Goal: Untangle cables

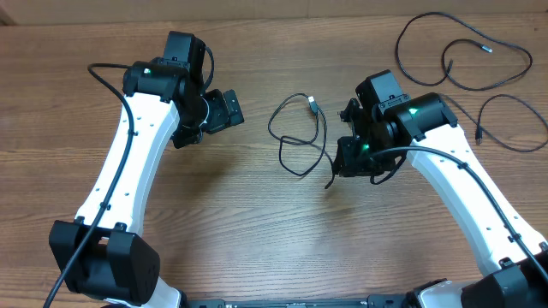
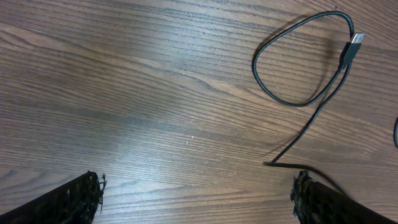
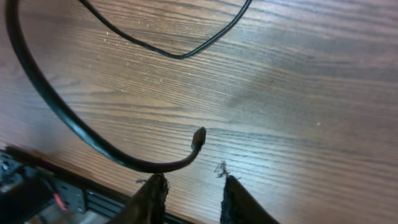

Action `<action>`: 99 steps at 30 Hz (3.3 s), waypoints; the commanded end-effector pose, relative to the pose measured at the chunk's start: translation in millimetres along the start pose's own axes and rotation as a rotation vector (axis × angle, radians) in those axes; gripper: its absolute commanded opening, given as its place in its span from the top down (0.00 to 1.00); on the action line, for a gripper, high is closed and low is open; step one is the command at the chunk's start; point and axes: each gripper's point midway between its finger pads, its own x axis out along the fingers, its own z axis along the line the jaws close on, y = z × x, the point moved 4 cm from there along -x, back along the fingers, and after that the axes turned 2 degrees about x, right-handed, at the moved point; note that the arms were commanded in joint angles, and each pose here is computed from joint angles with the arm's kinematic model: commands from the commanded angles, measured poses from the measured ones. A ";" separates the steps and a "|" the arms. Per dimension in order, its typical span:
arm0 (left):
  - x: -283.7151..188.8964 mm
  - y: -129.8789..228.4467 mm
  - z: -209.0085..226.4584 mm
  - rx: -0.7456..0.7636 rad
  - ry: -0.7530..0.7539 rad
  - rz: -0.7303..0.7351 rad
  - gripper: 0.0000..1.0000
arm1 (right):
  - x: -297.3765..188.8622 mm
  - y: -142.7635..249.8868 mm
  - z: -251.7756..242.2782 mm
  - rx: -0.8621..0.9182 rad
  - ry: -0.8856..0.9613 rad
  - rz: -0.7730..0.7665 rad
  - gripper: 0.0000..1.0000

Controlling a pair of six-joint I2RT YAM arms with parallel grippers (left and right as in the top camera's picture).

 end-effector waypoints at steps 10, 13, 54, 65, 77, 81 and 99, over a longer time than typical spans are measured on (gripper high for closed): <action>2.7 -0.3 -1.0 0.016 0.003 0.006 0.00 | -1.5 -24.8 4.7 0.004 -0.016 -0.119 0.23; 2.7 -0.4 -1.0 0.016 0.003 0.006 0.00 | -3.9 -39.2 10.5 0.001 -0.046 -0.188 0.21; 2.6 0.5 -0.5 0.016 0.001 0.010 0.00 | 156.7 -153.4 -36.0 0.247 0.060 -0.320 0.55; 2.6 0.9 -0.3 0.016 0.000 0.012 0.00 | 157.9 -158.3 -35.0 0.243 0.050 -0.342 0.60; 2.6 1.3 0.0 0.015 -0.002 0.015 0.00 | 159.4 -157.1 -32.6 0.240 0.047 -0.337 0.63; 2.6 1.6 0.1 0.015 -0.002 0.016 0.00 | 159.5 -157.0 -32.3 0.239 0.047 -0.337 0.65; 2.7 2.2 0.5 0.014 -0.004 0.019 0.00 | 170.3 -146.6 -30.0 0.218 0.104 -0.335 0.72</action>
